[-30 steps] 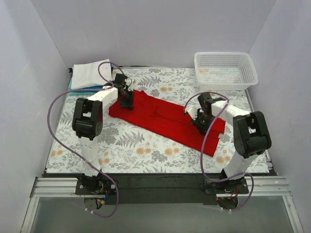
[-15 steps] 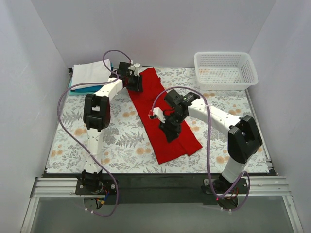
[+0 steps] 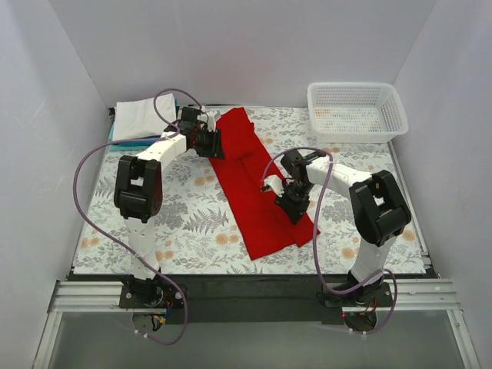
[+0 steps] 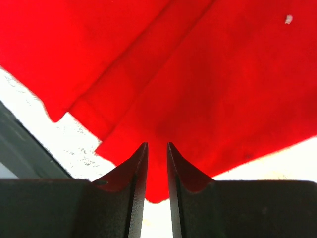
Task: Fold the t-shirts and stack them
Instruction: Fold the tshirt
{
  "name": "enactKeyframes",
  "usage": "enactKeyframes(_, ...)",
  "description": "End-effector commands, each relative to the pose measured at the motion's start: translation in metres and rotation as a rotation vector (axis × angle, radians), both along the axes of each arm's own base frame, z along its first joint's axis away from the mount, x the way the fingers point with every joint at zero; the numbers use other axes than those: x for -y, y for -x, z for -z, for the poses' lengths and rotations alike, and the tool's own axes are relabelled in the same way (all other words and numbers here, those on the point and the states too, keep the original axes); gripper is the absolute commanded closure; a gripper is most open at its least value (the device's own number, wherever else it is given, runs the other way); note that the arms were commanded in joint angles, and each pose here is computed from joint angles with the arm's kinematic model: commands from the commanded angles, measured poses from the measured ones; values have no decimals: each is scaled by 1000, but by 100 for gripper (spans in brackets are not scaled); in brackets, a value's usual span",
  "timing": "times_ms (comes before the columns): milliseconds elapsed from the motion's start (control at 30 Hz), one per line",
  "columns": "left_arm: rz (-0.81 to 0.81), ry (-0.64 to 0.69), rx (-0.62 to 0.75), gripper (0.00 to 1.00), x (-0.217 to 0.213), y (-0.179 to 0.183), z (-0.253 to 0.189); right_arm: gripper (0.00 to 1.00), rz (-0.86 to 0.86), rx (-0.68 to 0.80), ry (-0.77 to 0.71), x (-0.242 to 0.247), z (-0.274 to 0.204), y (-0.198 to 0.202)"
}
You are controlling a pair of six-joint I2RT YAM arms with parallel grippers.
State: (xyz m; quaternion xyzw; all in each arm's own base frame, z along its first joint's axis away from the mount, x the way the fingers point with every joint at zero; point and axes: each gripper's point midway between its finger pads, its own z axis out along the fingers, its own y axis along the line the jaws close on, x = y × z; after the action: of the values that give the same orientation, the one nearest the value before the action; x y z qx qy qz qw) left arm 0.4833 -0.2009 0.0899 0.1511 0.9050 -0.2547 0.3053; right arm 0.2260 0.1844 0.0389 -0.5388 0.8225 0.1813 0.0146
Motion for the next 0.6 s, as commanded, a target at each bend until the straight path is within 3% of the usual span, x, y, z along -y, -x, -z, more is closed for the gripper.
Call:
enactKeyframes(0,10,-14,-105,69,1,25,22,73,-31,25,-1,-7,10,-2)
enactKeyframes(233,48,-102,-173,71,11,30,62,73,-102,-100,-41,-39,28,55)
enactKeyframes(400,94,-115,-208,72,24,16,84,68,-113,-244,-192,-100,4,87)
enactKeyframes(567,180,-6,-104,68,42,7,33,58,-112,-173,-381,-132,-60,71)
